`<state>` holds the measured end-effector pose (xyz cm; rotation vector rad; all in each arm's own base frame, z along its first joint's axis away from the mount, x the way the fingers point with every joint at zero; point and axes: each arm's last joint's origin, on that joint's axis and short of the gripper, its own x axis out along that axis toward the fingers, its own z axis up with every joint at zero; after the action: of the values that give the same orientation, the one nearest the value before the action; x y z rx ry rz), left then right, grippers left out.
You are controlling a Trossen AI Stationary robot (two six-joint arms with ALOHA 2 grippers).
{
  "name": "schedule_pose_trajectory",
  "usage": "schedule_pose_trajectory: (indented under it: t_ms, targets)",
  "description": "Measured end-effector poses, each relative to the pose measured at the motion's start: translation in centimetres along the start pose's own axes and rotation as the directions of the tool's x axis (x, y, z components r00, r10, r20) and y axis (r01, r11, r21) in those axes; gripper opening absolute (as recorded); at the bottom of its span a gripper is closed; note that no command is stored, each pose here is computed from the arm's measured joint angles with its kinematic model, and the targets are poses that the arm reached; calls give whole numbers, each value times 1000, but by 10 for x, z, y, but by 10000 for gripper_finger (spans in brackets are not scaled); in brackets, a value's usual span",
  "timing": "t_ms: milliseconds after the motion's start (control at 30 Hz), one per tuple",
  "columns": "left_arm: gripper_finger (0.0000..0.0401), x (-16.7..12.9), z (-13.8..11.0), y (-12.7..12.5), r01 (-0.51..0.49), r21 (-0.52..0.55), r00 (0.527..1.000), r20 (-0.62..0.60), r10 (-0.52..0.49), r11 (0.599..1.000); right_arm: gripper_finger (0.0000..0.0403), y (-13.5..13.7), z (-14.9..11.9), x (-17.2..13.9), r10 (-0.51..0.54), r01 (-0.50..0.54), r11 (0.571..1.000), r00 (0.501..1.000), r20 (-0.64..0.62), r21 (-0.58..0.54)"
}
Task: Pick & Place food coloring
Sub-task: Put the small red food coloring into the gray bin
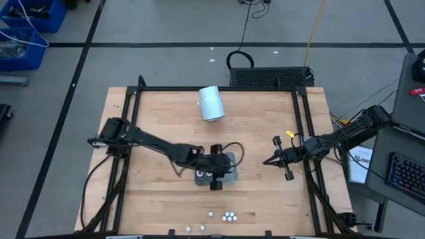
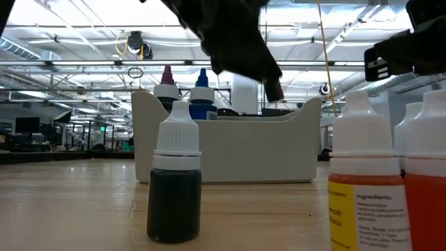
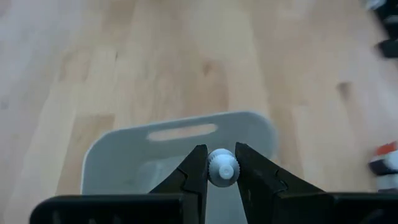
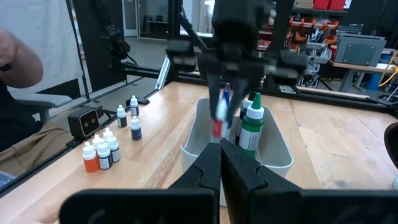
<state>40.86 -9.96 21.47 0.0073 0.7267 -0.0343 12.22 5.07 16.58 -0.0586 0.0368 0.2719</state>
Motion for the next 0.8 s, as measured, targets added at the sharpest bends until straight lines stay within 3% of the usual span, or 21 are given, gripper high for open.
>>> schedule_pose_trajectory:
  t_ms: [333, 800]
  targets:
    - [67, 20, -6, 3, -65, -38, 990, -132, 59, 997, 0, 0, -1, 0, 1, -1, 1000, 1000, -11, -2]
    - [67, 18, -9, -1, -68, 9, 985, -156, 68, 998, 0, 0, -1, 0, 1, -1, 1000, 1000, -11, -3]
